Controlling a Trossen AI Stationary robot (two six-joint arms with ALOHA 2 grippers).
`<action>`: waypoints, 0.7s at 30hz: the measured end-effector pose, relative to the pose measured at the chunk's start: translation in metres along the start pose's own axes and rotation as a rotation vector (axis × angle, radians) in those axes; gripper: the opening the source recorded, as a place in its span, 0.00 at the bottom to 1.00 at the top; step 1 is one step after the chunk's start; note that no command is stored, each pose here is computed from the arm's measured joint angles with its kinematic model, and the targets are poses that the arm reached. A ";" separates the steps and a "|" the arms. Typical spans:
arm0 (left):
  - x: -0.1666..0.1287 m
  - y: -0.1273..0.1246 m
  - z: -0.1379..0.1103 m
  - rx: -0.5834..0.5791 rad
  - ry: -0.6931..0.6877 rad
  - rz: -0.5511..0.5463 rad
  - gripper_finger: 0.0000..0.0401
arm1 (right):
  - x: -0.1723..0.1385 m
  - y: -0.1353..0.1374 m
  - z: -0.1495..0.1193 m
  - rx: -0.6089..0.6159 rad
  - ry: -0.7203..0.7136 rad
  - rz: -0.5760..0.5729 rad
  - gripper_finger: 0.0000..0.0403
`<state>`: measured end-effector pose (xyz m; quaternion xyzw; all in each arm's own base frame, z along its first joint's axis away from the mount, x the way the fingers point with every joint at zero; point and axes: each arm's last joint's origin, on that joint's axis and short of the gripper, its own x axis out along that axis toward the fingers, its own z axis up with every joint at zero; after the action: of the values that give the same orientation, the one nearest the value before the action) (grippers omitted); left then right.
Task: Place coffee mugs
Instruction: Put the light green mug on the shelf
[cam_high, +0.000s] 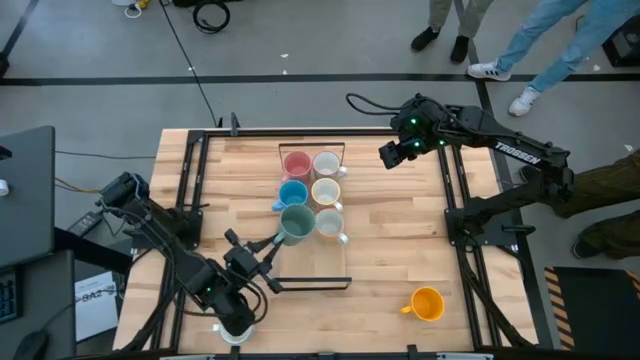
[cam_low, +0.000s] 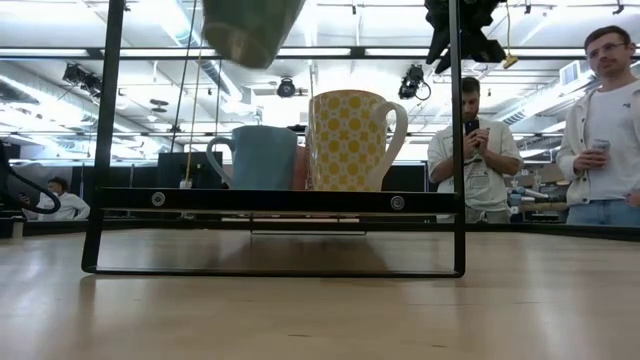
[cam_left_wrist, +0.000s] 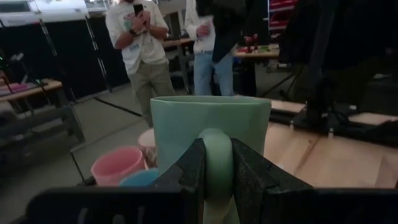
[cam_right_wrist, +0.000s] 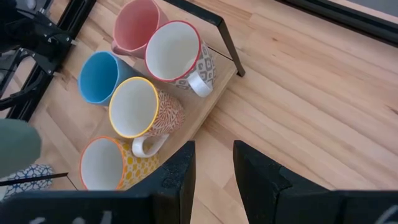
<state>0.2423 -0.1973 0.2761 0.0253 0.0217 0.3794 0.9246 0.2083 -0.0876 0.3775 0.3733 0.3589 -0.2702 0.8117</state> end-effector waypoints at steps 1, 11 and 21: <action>0.000 0.003 -0.003 -0.003 0.011 -0.006 0.15 | 0.000 0.000 0.000 0.000 0.000 0.000 0.28; 0.004 0.034 -0.019 -0.049 0.118 0.014 0.15 | 0.000 0.000 0.000 0.000 0.000 0.001 0.28; 0.004 0.043 -0.055 -0.162 0.128 0.029 0.15 | 0.000 0.000 0.000 0.000 -0.003 0.003 0.28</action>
<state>0.2116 -0.1618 0.2235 -0.0736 0.0498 0.3939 0.9149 0.2087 -0.0877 0.3777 0.3733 0.3572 -0.2694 0.8127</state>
